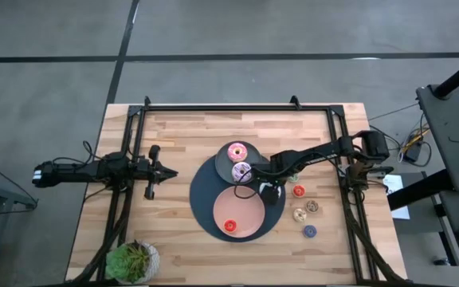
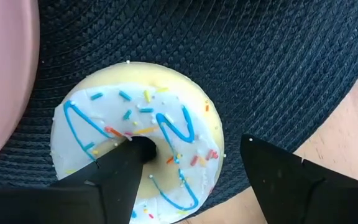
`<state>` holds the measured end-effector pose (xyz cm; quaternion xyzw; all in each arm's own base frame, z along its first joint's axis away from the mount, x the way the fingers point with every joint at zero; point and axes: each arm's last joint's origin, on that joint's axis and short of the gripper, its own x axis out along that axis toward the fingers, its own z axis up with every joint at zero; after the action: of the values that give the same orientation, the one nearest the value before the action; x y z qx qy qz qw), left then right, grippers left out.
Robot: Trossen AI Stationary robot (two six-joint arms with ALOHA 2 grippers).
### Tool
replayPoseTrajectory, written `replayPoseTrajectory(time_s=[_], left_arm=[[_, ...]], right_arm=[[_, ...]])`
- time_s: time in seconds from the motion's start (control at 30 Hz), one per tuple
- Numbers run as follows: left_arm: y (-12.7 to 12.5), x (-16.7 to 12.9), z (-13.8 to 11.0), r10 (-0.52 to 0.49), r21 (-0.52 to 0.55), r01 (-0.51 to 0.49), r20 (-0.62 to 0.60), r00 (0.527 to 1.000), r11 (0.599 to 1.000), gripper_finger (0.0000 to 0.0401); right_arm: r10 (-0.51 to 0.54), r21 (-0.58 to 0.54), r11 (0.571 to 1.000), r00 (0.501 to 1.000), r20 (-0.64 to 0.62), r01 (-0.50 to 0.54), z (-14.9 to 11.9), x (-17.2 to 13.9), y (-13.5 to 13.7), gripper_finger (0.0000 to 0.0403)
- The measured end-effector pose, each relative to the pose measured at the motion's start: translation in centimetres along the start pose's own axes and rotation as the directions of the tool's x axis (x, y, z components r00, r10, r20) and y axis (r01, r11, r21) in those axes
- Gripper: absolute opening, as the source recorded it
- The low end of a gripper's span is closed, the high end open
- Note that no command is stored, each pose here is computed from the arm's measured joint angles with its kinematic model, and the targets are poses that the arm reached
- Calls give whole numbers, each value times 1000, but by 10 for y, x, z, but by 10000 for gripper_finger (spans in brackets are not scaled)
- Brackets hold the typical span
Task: Pick & Place donuts
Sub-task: Put the big white doughnut into the gray plate
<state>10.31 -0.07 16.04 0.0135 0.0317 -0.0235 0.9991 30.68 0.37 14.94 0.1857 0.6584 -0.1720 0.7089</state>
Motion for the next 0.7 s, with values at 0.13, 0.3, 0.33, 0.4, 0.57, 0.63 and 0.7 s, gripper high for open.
replayPoseTrajectory(time_s=[0.13, 0.3, 0.33, 0.4, 0.57, 0.63, 0.7], left_arm=[[0, 0, 0, 0, 0, 0, 0, 1000, 1000, 0], [0, 0, 0, 0, 0, 0, 0, 1000, 1000, 0], [0, 0, 0, 0, 0, 0, 0, 1000, 1000, 0], [0, 0, 0, 1, 0, -1, -1, 1000, 1000, 0], [0, 0, 0, 0, 0, 0, 0, 1000, 1000, 0], [0, 0, 0, 0, 0, 0, -1, 1000, 1000, 0], [0, 0, 0, 0, 0, 0, 0, 1000, 1000, 0]], right_arm=[[1, 0, 1000, 1000, 0, -1, 0, 0, 0, 240], [2, 0, 1000, 1000, 0, -2, 0, 0, 0, 216], [2, 0, 1000, 1000, 0, -2, 0, 0, 0, 212], [2, 0, 1000, 1000, 0, -2, 0, 0, 0, 204], [4, -1, 1000, 1000, -1, -4, 0, 0, 0, 185], [4, -1, 1000, 1000, -1, -4, 0, 0, 0, 179], [4, -1, 1000, 1000, -1, -4, 0, 0, 0, 174]])
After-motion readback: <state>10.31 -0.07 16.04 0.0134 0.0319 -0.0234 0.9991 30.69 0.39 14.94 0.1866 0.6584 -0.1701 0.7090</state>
